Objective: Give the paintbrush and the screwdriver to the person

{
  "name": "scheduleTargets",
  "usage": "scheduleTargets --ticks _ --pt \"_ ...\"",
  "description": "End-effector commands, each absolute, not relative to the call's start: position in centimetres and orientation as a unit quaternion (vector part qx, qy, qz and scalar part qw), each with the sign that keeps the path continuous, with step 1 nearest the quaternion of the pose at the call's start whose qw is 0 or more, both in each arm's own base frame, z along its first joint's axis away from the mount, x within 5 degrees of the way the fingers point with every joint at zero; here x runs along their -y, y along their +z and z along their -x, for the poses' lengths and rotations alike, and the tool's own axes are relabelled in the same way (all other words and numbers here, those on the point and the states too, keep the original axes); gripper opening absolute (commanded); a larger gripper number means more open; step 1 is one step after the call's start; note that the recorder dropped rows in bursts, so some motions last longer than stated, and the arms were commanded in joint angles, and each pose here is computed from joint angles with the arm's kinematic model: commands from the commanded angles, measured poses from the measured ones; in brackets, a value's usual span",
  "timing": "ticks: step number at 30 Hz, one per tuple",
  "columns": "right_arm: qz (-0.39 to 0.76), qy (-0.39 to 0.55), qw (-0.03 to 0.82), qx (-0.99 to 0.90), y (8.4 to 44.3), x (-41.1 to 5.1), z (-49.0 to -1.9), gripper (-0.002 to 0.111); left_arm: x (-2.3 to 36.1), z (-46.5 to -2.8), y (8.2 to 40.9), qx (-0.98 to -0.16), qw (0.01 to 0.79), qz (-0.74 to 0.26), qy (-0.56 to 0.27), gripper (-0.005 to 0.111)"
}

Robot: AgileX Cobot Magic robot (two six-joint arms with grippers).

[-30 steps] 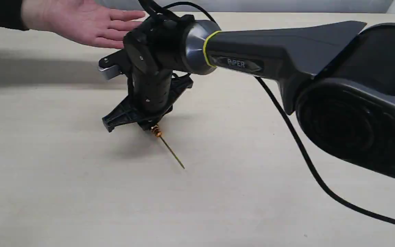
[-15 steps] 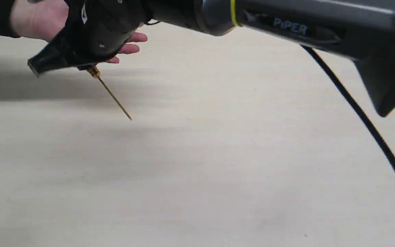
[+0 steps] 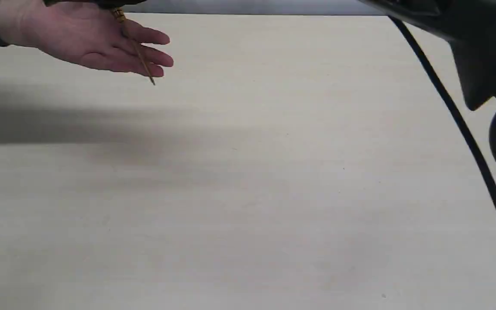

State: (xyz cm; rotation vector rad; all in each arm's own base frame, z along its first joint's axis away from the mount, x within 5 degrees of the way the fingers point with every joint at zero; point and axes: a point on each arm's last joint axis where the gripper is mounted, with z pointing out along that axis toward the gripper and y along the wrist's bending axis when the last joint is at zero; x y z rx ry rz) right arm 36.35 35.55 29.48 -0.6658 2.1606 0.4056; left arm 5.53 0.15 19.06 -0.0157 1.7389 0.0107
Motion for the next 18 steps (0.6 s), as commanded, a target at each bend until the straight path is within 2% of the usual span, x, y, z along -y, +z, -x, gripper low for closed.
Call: scheduleTargets --ticks 1,5,13,15,18 --pt "0.271 0.141 0.397 -0.865 29.0 -35.1 -36.7 0.030 -0.1 -5.5 19.1 -0.761 0.648 0.006 0.001 0.000" --pt "0.286 0.146 0.359 -0.877 28.0 -35.2 -36.2 0.048 -0.1 -5.5 19.1 -0.761 0.648 0.006 0.001 0.000" --pt "0.304 0.138 0.335 -0.881 27.8 -35.0 -35.9 0.047 -0.1 -5.5 19.1 -0.762 0.648 0.007 0.000 0.000" --pt "0.295 0.118 0.339 -0.885 28.2 -34.5 -36.0 0.043 -0.1 -5.5 19.1 -0.762 0.648 0.007 0.000 0.000" --pt "0.282 0.077 0.350 -0.890 29.2 -33.4 -36.0 0.023 -0.1 -5.5 19.1 -0.762 0.648 0.007 0.000 0.000"
